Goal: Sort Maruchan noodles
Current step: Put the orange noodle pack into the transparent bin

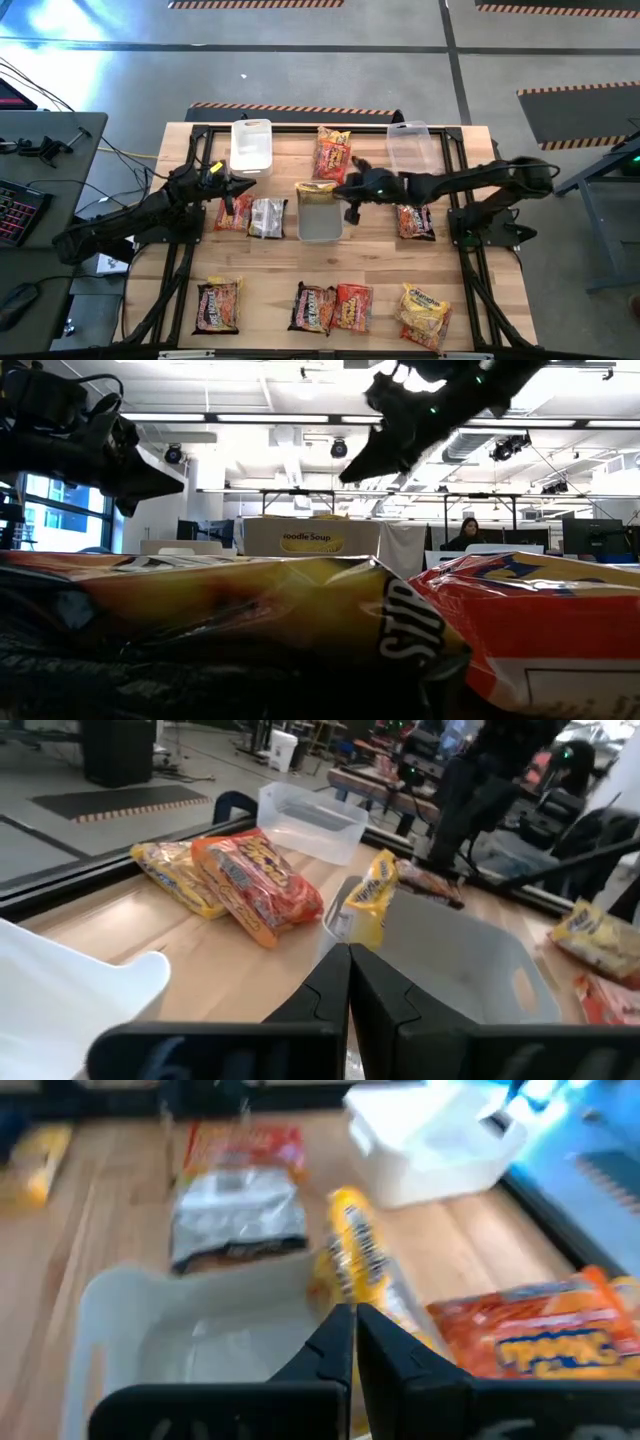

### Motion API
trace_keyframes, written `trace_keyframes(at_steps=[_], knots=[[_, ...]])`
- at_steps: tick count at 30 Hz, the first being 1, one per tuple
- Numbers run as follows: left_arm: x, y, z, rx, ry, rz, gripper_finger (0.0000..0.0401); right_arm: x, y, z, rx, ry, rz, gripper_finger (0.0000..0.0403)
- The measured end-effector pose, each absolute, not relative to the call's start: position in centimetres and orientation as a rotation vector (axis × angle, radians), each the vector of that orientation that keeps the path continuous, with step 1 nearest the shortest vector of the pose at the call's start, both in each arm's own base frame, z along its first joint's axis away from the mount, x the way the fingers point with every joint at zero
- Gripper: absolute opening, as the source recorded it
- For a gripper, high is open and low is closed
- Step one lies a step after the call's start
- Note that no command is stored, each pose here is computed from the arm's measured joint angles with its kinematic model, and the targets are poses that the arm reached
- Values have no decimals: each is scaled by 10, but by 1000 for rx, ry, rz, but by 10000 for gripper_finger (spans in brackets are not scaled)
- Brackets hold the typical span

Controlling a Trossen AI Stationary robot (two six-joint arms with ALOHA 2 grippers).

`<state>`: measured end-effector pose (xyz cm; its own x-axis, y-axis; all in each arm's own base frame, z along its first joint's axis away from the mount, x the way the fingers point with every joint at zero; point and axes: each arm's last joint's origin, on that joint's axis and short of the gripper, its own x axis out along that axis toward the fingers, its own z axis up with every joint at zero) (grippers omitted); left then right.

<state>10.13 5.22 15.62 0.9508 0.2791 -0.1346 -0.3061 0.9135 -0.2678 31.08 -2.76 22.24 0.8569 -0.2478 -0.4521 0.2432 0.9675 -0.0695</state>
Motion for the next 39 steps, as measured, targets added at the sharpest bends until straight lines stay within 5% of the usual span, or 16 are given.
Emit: trace_keyframes(at_steps=[11,25,39], knots=[[111,61,156,-329,61,428,0,281,-100,183,411,442,-586,20],[116,73,150,-153,136,579,0,298,-176,131,858,478,-639,288],[114,76,148,-155,145,602,0,318,-183,112,910,419,-473,297]])
